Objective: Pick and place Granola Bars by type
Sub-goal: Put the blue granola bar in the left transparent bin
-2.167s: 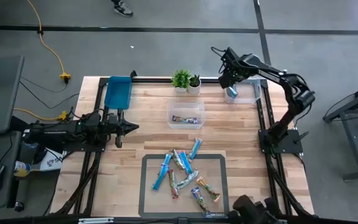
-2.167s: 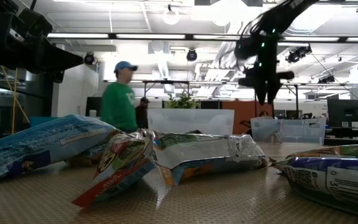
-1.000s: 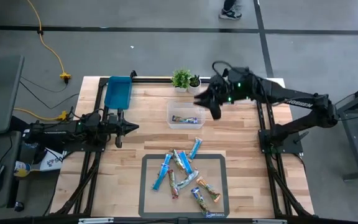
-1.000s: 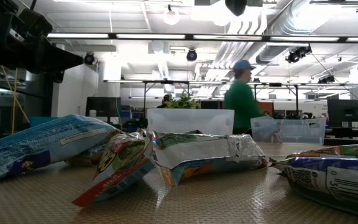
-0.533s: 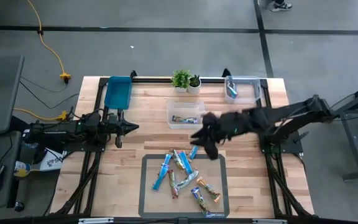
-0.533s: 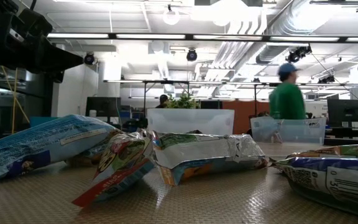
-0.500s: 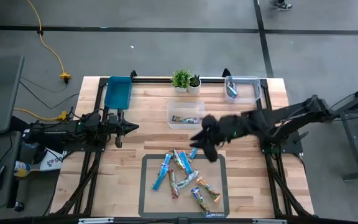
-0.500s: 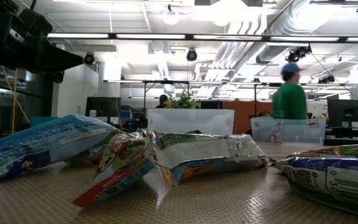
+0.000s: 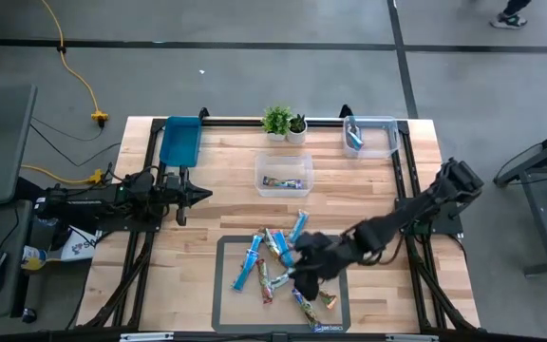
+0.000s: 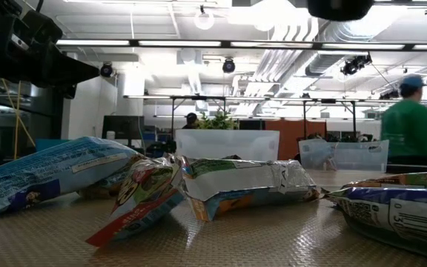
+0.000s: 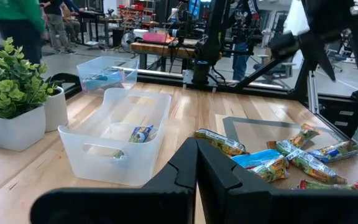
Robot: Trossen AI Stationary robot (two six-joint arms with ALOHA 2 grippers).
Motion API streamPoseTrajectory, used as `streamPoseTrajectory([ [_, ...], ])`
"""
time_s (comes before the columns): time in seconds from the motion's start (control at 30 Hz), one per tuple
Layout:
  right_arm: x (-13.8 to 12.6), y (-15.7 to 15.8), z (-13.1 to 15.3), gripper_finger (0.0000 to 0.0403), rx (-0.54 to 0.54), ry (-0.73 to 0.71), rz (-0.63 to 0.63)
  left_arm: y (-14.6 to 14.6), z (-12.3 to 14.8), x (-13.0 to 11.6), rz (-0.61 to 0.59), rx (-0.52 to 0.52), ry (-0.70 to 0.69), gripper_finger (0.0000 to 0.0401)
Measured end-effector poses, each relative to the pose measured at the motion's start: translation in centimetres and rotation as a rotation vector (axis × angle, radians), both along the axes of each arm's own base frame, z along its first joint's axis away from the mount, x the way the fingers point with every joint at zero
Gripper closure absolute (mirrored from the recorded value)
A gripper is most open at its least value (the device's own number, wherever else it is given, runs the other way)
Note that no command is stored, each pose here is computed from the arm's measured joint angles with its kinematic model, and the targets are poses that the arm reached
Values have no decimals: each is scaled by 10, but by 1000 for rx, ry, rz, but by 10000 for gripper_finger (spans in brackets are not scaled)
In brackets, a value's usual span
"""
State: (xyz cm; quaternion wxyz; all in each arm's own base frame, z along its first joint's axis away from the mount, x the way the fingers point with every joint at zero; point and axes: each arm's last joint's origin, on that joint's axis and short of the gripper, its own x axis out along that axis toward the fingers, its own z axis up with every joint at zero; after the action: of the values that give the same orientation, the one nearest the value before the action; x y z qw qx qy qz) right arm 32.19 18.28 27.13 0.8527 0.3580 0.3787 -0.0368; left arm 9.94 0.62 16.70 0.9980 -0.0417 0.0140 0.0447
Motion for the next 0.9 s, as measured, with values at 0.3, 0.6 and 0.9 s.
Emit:
streamPoseTrajectory([
  [0.3, 3, 22, -32, 269, 66, 107, -57, 0, 0, 0, 0, 0, 0, 400],
  [0.6, 2, 36, -54, 269, 232, 278, -121, 0, 0, 0, 0, 0, 0, 400],
  [0.9, 0, 46, -54, 269, 325, 302, -101, 0, 0, 0, 0, 0, 0, 400],
])
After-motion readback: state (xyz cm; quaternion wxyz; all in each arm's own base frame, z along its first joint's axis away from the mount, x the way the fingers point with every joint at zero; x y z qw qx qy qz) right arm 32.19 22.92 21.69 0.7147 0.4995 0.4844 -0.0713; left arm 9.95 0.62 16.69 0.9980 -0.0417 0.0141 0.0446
